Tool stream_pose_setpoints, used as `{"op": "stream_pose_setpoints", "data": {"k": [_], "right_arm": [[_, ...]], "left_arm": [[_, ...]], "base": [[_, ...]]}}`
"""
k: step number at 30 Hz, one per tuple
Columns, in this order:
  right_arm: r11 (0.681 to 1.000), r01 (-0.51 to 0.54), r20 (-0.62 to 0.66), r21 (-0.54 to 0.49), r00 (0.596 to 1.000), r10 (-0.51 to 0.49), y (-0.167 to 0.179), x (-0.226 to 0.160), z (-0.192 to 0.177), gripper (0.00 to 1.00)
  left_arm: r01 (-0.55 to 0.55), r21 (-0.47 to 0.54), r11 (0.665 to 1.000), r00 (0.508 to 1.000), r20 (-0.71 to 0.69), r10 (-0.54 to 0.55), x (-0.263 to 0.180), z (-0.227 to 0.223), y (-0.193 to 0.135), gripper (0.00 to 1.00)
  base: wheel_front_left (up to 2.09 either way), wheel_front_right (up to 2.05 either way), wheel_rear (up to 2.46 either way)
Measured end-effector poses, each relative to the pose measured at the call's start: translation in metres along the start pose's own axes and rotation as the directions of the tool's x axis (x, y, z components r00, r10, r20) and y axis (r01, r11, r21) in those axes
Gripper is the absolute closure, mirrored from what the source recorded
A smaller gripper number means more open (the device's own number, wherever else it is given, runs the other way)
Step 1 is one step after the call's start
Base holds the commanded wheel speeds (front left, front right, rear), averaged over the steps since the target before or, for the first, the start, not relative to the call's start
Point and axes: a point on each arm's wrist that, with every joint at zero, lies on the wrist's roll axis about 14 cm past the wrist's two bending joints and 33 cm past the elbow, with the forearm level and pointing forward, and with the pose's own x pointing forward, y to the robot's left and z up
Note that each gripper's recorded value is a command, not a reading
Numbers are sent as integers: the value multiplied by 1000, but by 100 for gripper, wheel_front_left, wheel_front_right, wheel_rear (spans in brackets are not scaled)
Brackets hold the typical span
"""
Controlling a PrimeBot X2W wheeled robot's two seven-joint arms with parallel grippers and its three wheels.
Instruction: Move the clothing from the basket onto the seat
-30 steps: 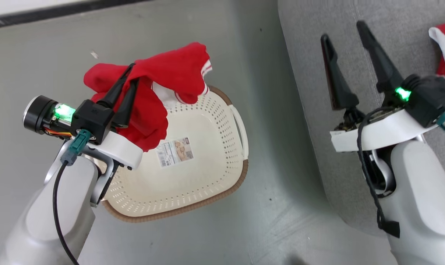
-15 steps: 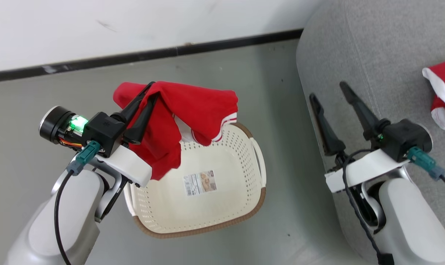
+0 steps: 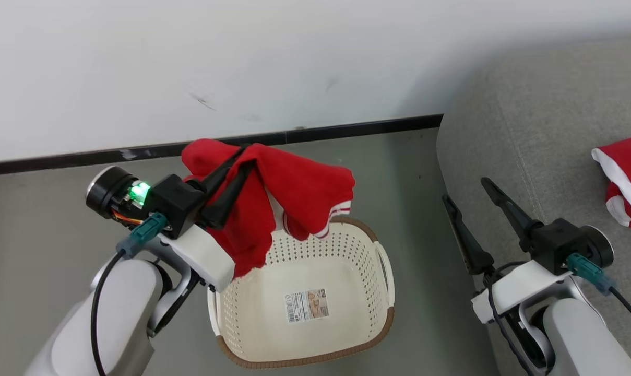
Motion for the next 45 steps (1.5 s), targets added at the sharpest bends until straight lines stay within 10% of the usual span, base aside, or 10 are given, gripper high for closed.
{"op": "stream_pose_setpoints", "data": {"k": [16,45], "right_arm": [[981,-150,-35,-120,988,147,31,-35,4,0],[776,-561,6,-288,809,588,157,-32,35,0]], "left_arm": [[70,13,997,997,38,-70,-32,51,-42,100],[153,15,988,986,62,-153,-58,88,-86,100]], "base": [[0,0,0],[0,0,0]]}}
